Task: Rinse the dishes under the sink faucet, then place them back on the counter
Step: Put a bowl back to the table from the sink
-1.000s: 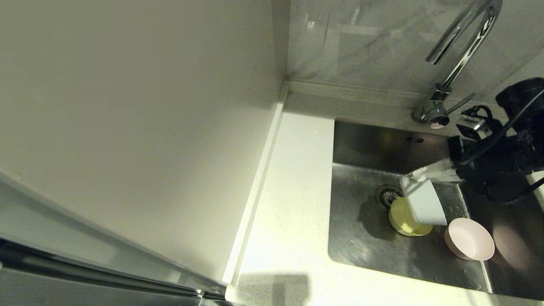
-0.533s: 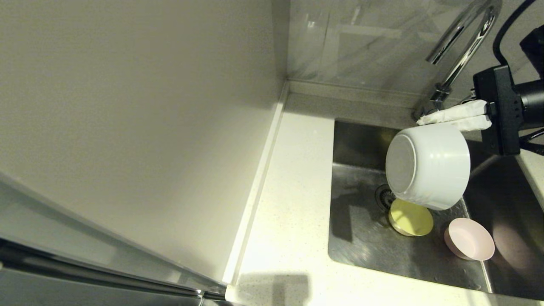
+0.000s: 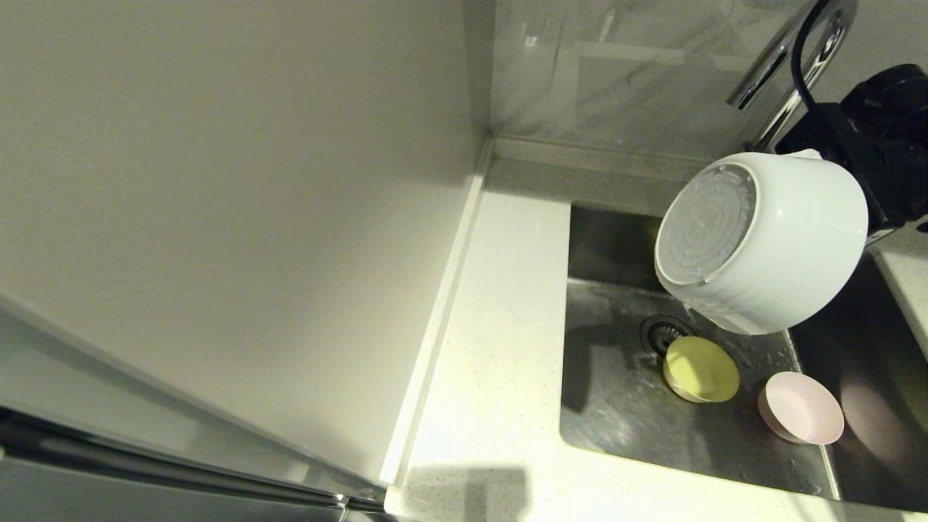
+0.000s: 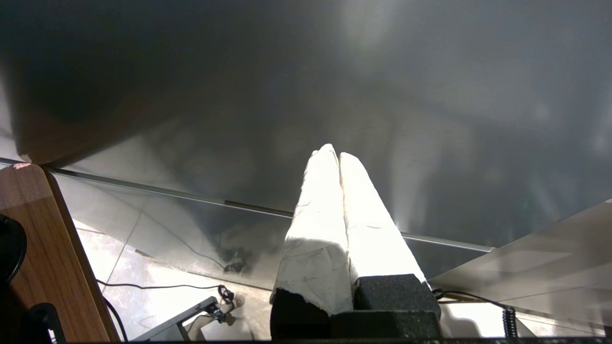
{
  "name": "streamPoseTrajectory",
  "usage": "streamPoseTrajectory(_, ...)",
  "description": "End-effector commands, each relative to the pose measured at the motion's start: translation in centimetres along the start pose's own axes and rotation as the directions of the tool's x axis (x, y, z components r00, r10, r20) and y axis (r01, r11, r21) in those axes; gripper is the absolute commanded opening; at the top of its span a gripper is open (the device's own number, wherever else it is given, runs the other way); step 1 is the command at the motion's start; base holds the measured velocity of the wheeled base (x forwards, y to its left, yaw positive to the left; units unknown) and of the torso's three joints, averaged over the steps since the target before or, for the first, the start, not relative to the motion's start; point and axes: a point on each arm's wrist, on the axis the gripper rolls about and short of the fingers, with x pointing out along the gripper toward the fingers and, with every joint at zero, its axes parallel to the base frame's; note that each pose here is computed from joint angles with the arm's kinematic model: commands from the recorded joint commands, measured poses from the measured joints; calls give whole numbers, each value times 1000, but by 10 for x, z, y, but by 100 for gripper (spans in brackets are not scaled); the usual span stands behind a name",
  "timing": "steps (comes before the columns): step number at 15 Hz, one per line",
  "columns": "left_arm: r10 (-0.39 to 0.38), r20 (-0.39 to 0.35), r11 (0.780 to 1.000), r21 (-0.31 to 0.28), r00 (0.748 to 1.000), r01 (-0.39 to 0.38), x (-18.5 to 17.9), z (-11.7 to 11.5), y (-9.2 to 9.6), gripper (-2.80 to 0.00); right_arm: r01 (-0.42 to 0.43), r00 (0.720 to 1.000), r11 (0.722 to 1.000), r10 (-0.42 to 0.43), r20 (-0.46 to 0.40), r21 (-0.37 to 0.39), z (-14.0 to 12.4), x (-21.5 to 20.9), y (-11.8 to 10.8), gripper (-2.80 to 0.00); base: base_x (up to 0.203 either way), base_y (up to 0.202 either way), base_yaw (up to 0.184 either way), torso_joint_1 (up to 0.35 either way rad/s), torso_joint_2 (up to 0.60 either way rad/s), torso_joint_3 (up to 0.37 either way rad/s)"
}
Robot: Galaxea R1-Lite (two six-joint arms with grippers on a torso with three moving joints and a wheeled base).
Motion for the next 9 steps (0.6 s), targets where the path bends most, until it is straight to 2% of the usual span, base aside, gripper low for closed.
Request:
streamPoseTrajectory(1,0,-3,1000,0,1000,0,0,-1,0,-280,4,1000,996,-3,-15,86,23,1,-3,-280,0,0,0,0,0,0)
streamPoseTrajectory(2,0,-3,1000,0,1000,0,0,-1,0,-280,6,1000,994,-5,-12,107,34,2,-6,-280,0,0,0,0,0,0)
streamPoseTrajectory(3,0,-3,1000,0,1000,0,0,-1,0,-280,1,1000,996,0,-11,91,36,1,-3,-280,0,0,0,0,0,0)
streamPoseTrajectory(4,0,-3,1000,0,1000,0,0,-1,0,-280,-13,1000,999,13,-4,45,29,-4,4,-280,0,0,0,0,0,0)
streamPoseTrajectory(6,0,-3,1000,0,1000,0,0,-1,0,-280,-55,998,989,58,21,-138,8,-20,24,-280,0,0,0,0,0,0)
streamPoseTrajectory(7,0,-3,1000,0,1000,0,0,-1,0,-280,-67,997,981,73,28,-182,5,-25,30,-280,0,0,0,0,0,0)
streamPoseTrajectory(9,0,-3,1000,0,1000,0,0,-1,0,-280,-75,996,975,84,34,-211,12,-28,32,-280,0,0,0,0,0,0)
